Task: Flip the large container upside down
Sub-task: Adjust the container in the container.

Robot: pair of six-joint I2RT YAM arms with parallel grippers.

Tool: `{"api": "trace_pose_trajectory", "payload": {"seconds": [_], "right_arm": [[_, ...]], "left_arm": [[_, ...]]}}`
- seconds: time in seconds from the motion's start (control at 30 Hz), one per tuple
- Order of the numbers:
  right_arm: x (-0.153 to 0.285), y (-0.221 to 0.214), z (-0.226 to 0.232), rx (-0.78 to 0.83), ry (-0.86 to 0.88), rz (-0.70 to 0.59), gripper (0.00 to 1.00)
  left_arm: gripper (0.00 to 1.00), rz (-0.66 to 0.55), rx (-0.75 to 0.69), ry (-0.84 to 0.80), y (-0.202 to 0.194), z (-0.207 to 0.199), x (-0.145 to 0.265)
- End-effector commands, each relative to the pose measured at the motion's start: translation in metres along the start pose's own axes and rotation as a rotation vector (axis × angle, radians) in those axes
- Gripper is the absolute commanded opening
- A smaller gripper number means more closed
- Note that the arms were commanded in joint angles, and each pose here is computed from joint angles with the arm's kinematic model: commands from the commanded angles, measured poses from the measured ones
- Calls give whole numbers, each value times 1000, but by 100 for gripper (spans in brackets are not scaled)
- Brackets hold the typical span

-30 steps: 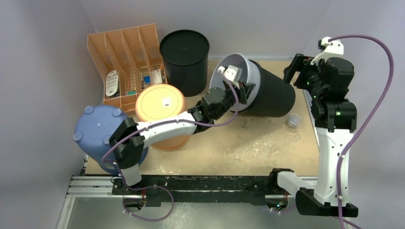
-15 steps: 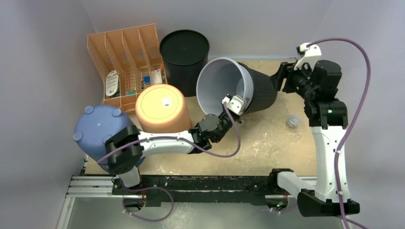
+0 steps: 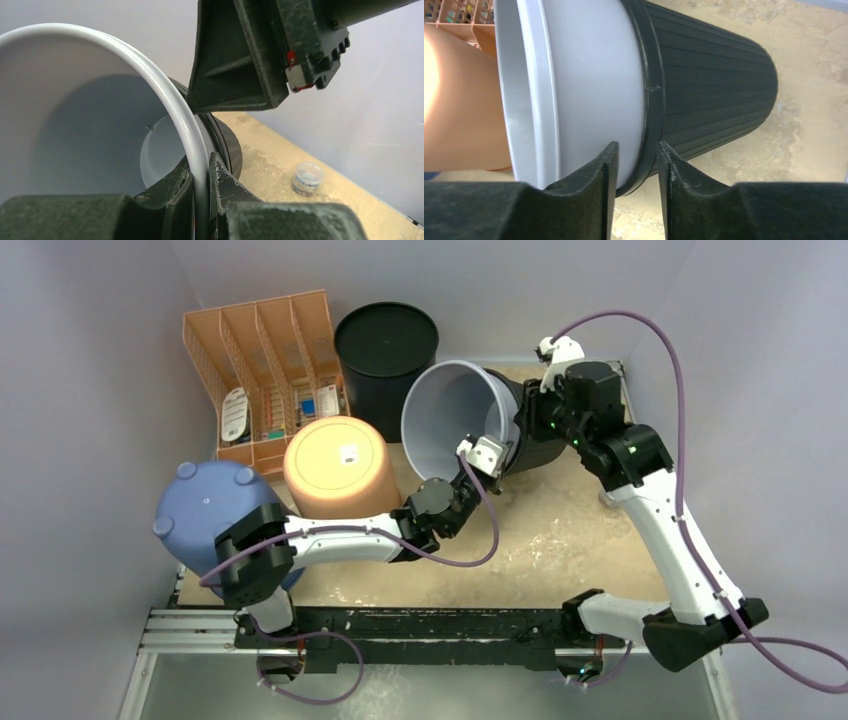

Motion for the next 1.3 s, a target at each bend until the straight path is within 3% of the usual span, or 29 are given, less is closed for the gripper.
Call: {"api": "trace_pose_trajectory", "payload": {"seconds": [0.0, 0.07, 0.2, 0.53, 0.63, 0.73, 1.07, 1.27], "right_arm": [[-9, -4, 5, -65, -97, 40, 26], [-12, -7, 2, -63, -129, 56, 15], [-12, -4, 1, -55, -155, 67, 8], [-3, 30, 56, -11, -91, 31, 7], [-25, -11, 49, -23, -122, 113, 8], [-52, -57, 23, -59, -118, 242, 2], [8, 67, 43, -92, -16, -133, 2], [24, 92, 54, -107, 16, -209, 2]], "left_arm": [[0, -161, 39, -16, 60, 2, -8], [0, -172, 60, -42, 67, -1, -9], [0, -194, 111, -86, 85, -5, -9], [0, -186, 126, -146, 102, -17, -22], [0, -236, 140, -157, 119, -15, -20], [0, -311, 167, -199, 151, -14, -14], [0, -434, 236, -311, 211, -17, -5], [0, -468, 242, -323, 230, -15, -3]]}}
Point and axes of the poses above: each gripper's point midway between its finger pads, its own x axis back along the fingers, its own z axis along the line the jaws close on, y = z × x, the point moved 7 cm from there along x, back along the fingers, and after that the axes turned 1 degree about x, right-handed, at the moved point
